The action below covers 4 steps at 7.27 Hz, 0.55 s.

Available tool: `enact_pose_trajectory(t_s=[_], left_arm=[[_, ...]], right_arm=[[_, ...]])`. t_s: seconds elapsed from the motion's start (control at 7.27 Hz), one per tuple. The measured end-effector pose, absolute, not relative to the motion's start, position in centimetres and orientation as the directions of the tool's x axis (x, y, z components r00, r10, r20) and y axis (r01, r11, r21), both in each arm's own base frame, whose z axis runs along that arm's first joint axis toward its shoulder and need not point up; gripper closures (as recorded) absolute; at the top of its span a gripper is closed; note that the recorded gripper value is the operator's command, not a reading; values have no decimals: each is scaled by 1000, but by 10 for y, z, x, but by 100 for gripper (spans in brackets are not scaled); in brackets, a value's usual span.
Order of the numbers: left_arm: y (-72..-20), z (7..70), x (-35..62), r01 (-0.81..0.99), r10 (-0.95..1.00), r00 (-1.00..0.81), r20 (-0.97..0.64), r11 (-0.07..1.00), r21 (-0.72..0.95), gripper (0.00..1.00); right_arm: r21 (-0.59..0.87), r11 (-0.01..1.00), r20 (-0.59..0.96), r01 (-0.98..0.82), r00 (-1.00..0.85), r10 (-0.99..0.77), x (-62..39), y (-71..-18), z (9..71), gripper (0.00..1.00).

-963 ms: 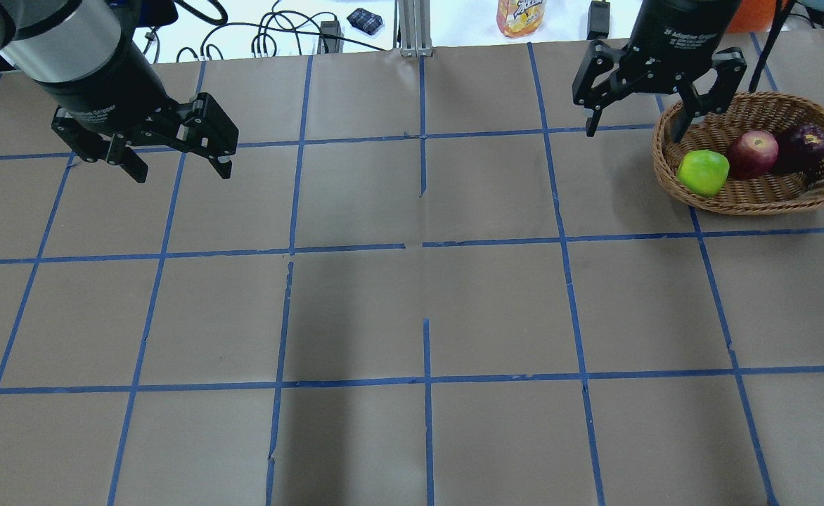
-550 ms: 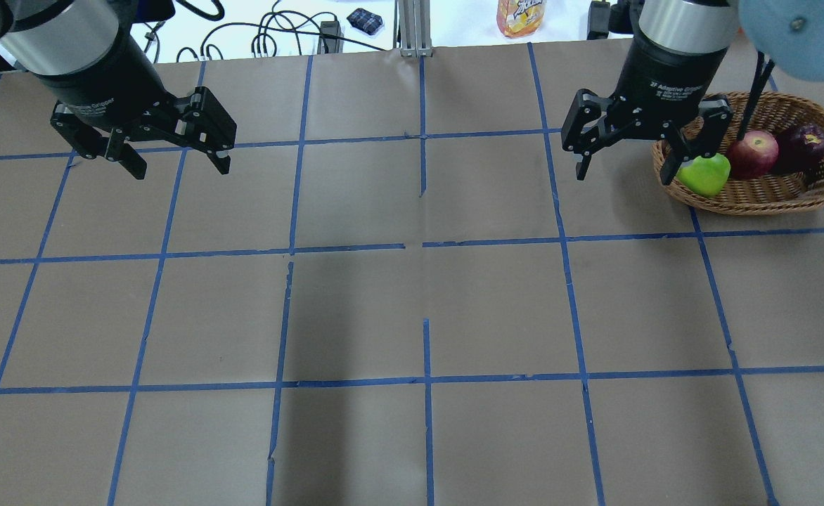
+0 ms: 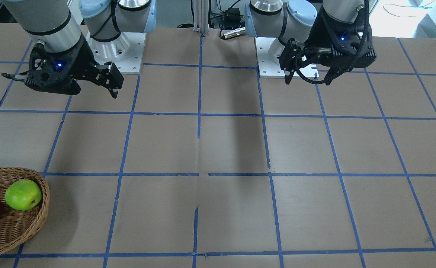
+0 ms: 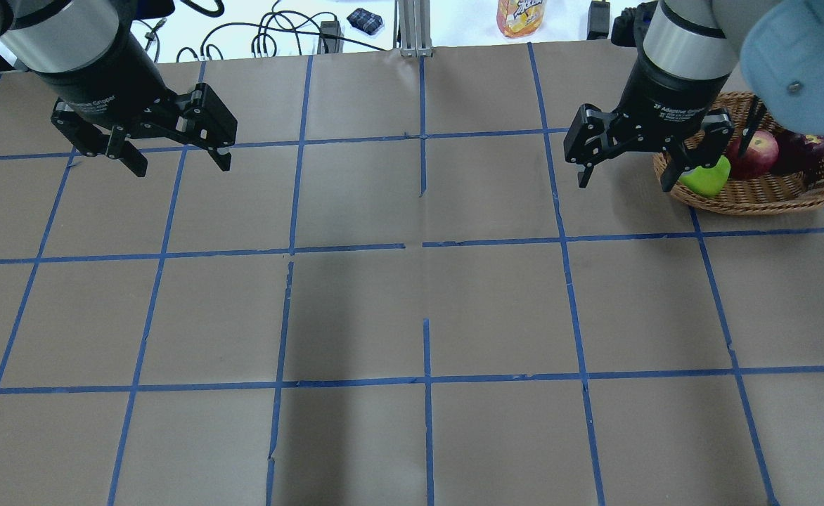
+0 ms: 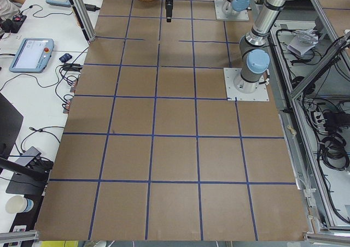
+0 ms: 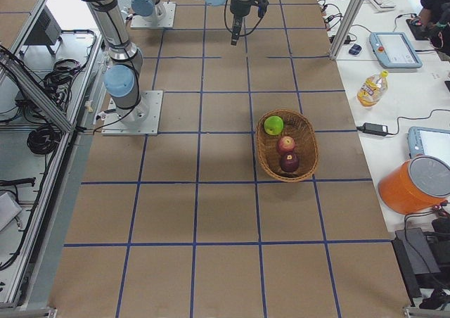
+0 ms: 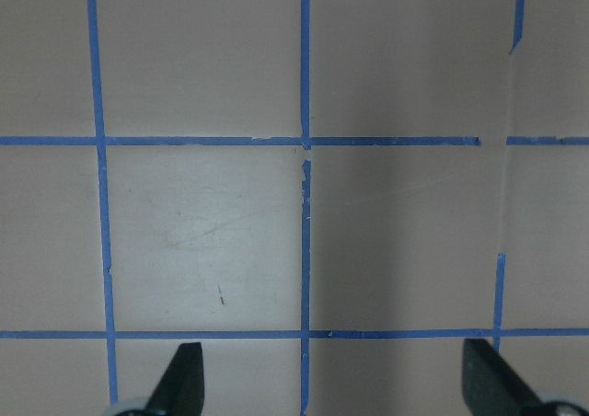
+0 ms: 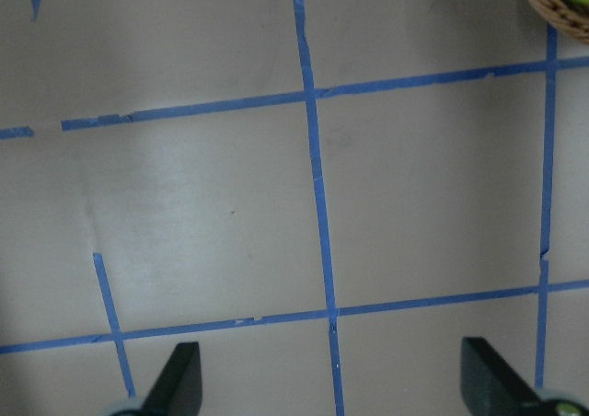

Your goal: Put all apples into basket

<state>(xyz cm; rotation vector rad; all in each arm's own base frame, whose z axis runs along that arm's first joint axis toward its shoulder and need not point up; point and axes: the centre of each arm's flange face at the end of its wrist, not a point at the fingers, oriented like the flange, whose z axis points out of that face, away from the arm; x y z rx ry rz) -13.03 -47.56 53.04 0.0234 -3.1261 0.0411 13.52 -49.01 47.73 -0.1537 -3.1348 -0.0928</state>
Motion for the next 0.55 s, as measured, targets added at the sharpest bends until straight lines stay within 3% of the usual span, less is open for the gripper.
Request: enact_pose_trajectory(t_s=[0.55], left_arm=[[-472,532,-128,-17,-17,-1000,8,1000,-25,0]], right_arm=[[3,996,2,89,-996,89,134,-490,491,0]])
